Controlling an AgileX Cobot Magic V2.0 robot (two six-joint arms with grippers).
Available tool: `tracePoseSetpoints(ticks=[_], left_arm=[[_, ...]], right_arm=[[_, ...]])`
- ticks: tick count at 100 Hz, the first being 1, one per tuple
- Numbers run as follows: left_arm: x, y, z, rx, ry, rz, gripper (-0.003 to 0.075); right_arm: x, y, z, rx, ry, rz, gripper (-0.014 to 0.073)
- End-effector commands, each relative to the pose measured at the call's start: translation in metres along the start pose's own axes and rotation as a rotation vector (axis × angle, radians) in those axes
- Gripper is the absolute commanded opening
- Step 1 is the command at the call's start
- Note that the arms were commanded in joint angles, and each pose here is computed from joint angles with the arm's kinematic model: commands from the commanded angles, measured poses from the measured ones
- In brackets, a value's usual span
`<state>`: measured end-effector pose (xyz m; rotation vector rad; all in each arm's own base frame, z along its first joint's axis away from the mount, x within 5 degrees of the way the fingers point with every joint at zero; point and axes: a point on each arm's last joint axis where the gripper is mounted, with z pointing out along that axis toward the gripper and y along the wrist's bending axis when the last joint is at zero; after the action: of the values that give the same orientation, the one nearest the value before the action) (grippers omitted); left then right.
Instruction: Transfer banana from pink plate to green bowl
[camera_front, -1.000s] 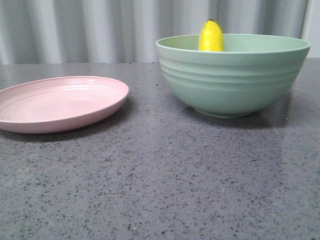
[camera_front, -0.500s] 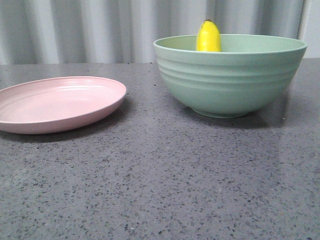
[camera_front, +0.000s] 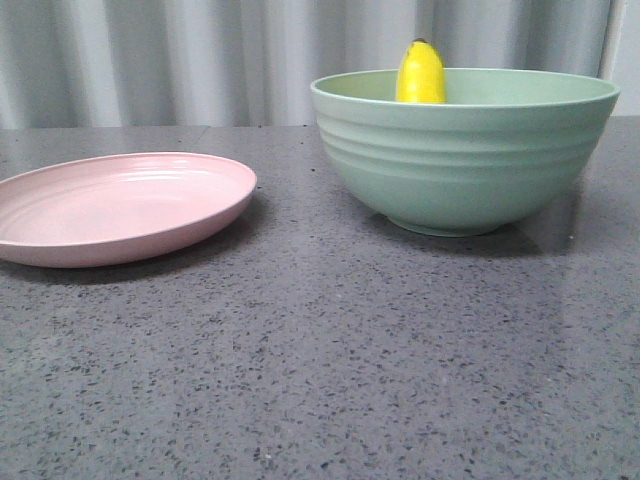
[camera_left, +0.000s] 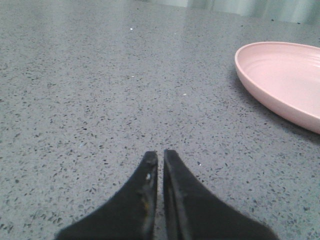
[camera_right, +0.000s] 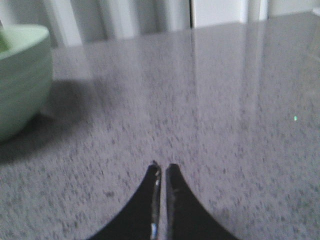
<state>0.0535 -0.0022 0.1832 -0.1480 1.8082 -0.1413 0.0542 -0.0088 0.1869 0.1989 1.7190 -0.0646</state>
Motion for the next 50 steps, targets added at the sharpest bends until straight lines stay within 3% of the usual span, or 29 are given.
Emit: tracePoseSetpoints(ticks=[1,9,50], left_arm=[[0.0052,0.0010,0.0006,0.004,-0.030,-0.017,-0.0018],[0.0052,0.0010,0.0006,0.004,-0.030,-0.017,-0.0019],[0.0052,0.0010,0.0006,0.004,-0.030,-0.017,-0.0019]], right_arm=[[0.0069,-0.0007,0.0010,0.005,0.000,-0.025,-0.0074],[0.0121,-0.0012,0.0008,0.009,0.057,-0.036,-0.0074],[0.0119,-0.0012,0.0008,0.008,0.055,-0.038,-0.0074]])
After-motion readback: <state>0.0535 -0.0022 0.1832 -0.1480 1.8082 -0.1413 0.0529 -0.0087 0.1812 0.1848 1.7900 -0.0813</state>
